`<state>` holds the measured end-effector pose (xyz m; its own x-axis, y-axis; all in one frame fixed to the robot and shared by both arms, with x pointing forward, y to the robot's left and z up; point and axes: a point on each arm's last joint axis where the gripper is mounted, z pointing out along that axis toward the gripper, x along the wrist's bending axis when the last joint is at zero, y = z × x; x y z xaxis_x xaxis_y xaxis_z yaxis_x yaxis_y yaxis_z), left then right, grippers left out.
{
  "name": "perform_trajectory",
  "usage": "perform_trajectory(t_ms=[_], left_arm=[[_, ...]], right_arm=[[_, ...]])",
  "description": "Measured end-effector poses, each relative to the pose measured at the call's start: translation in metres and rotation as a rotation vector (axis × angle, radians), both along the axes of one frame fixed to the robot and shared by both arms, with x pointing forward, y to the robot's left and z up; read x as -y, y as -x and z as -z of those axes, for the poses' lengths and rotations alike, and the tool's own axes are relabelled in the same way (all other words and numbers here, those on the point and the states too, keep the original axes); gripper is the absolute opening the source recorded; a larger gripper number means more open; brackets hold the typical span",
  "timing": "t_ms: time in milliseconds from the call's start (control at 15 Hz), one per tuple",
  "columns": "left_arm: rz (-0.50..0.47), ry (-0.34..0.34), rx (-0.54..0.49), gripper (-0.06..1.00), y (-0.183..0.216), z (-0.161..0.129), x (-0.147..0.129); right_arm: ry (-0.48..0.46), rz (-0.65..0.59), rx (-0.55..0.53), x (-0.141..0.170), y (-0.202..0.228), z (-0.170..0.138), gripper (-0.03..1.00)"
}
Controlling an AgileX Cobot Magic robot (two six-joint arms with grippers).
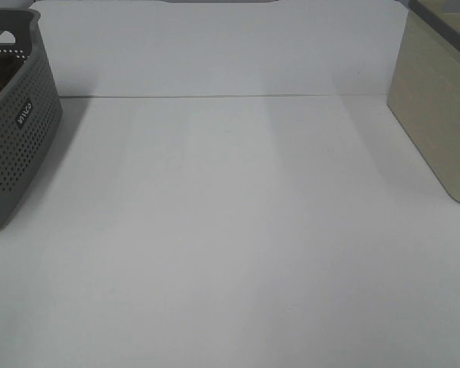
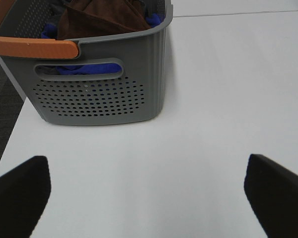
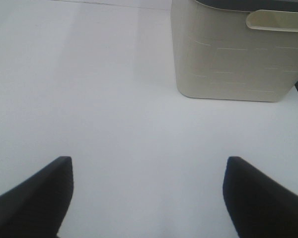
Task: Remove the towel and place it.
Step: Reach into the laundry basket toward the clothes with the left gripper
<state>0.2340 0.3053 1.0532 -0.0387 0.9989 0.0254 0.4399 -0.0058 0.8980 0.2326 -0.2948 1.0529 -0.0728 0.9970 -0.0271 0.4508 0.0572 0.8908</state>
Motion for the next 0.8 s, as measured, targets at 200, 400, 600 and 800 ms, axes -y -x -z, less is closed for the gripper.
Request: perform_trajectory(t_ms=[200,400,600,800], left_arm=[[0.000,0.000,0.000,0.99,0.0000,0.0000,0.0000],[0.000,0.000,0.000,0.99,0.0000,0.0000,0.0000],[0.000,0.000,0.000,0.99,0.0000,0.0000,0.0000],[0.000,0.000,0.000,0.99,0.0000,0.0000,0.0000]], right_arm=[[0.000,0.000,0.000,0.0000,0.0000,0.0000,0.79],[0.000,0.000,0.000,0.0000,0.0000,0.0000,0.79],[0.000,0.000,0.000,0.0000,0.0000,0.0000,0.79],[0.000,0.000,0.000,0.0000,0.0000,0.0000,0.79]])
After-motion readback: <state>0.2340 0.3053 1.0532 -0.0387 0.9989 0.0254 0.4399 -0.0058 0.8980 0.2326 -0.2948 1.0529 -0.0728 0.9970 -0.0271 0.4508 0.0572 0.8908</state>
